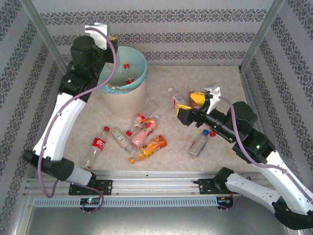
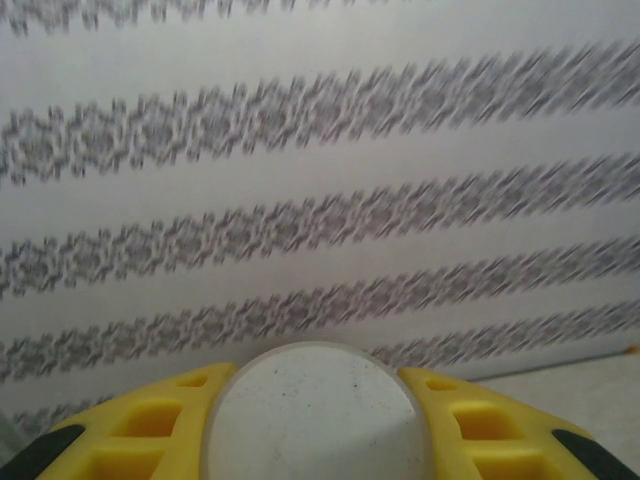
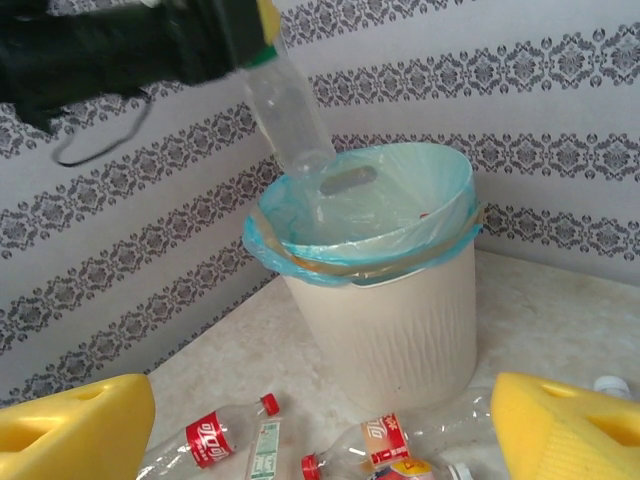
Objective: Put the plastic bottles in the bin
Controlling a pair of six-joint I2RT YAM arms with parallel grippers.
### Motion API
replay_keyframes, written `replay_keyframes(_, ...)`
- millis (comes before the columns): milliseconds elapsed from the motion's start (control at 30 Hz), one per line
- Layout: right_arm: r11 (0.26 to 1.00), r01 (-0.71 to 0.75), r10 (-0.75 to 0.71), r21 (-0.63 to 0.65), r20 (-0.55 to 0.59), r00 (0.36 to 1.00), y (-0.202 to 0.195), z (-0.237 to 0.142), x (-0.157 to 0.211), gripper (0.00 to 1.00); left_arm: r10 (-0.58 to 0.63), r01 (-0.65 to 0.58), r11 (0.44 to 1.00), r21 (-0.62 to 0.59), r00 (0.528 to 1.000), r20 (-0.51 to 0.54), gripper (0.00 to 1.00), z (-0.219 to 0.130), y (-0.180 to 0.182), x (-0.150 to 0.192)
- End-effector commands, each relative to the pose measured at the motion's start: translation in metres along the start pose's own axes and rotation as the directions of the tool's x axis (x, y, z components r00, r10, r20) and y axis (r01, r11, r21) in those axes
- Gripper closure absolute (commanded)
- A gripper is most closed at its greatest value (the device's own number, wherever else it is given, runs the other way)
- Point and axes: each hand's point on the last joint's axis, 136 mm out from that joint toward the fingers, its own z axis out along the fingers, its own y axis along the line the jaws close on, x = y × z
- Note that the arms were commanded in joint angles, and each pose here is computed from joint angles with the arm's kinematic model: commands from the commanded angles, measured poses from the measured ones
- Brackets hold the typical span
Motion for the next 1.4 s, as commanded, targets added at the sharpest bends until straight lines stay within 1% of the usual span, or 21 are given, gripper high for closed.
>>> replay_keyframes(0,0.999,-0.038,0.038,0.029,-0.002,0.999,-0.005,-0.006,0.006,0.13,0.016,-0.017,0.999,-0.029,0.999,-0.051,1.0,0.021,0.015,0.026)
replay_keyframes(33,0.999,-0.041,0.041,0.032,0.0,0.999,-0.006,-0.007,0.007,0.13,0.023,-0.025,0.999,-0.032,0.998,-0.053,1.0,0.027,0.017,0.032)
replay_keyframes(100,0.998,-0.049,0.049,0.042,0.002,0.999,-0.008,-0.009,0.008,0.14,0.044,-0.049,0.998,-0.047,0.994,-0.097,1.0,0.046,0.022,0.055)
replay_keyframes(167,0.997,-0.052,0.052,0.048,0.002,0.999,-0.01,-0.009,0.01,0.14,0.03,-0.039,0.997,-0.067,0.99,-0.141,1.0,0.059,0.031,0.072)
replay_keyframes(233,0.997,-0.055,0.055,0.058,0.002,0.998,-0.012,-0.01,0.011,0.14,0.005,-0.014,0.998,-0.056,0.985,-0.17,1.0,0.071,0.032,0.086)
replay_keyframes(367,0.996,-0.057,0.057,0.064,-0.003,0.998,-0.013,-0.009,0.012,0.15,0.0,-0.003,1.0,-0.011,0.981,-0.194,1.0,0.087,0.023,0.106)
replay_keyframes(500,0.996,-0.056,0.057,0.069,-0.005,0.998,-0.014,-0.007,0.012,0.15,-0.004,0.001,1.0,-0.015,0.972,-0.234,1.0,0.101,0.025,0.131)
replay_keyframes(600,0.996,-0.057,0.057,0.071,-0.005,0.998,-0.014,-0.007,0.013,0.15,-0.005,-0.003,1.0,-0.03,0.966,-0.257,0.96,0.109,0.029,0.146)
replay_keyframes(633,0.996,-0.058,0.059,0.073,-0.006,0.998,-0.015,-0.008,0.013,0.15,-0.009,0.001,1.0,-0.032,0.966,-0.26,0.87,0.11,0.03,0.149)
replay_keyframes(667,0.996,-0.058,0.059,0.073,-0.008,0.998,-0.015,-0.008,0.013,0.15,-0.011,0.003,1.0,-0.03,0.964,-0.264,0.7,0.11,0.03,0.152)
replay_keyframes(700,0.995,-0.06,0.061,0.076,-0.008,0.998,-0.015,-0.008,0.014,0.15,-0.014,0.008,1.0,-0.023,0.965,-0.263,0.47,0.11,0.029,0.152)
replay_keyframes(733,0.995,-0.061,0.062,0.079,-0.007,0.998,-0.016,-0.008,0.014,0.15,-0.015,0.011,1.0,-0.015,0.965,-0.261,0.29,0.11,0.027,0.152)
replay_keyframes(767,0.995,-0.062,0.063,0.081,-0.005,0.998,-0.016,-0.009,0.014,0.15,-0.019,0.017,1.0,-0.013,0.966,-0.257,0.19,0.109,0.027,0.151)
replay_keyframes(800,0.994,-0.064,0.065,0.083,-0.005,0.998,-0.017,-0.008,0.015,0.16,-0.024,0.022,1.0,-0.009,0.967,-0.253,0.16,0.108,0.026,0.149)
replay_keyframes(967,0.995,-0.067,0.068,0.08,-0.008,0.998,-0.016,-0.007,0.016,0.16,-0.035,0.034,0.999,-0.005,0.972,-0.233,0.13,0.104,0.026,0.14)
replay_keyframes(1267,0.994,-0.075,0.076,0.081,-0.01,0.997,-0.017,-0.007,0.017,0.16,-0.055,0.062,0.998,0.023,0.973,-0.223,0.15,0.099,0.022,0.133)
replay_keyframes(1367,0.991,-0.085,0.087,0.108,-0.017,0.996,-0.021,-0.007,0.019,0.16,-0.074,0.082,0.996,0.028,0.974,-0.216,0.15,0.094,0.021,0.127)
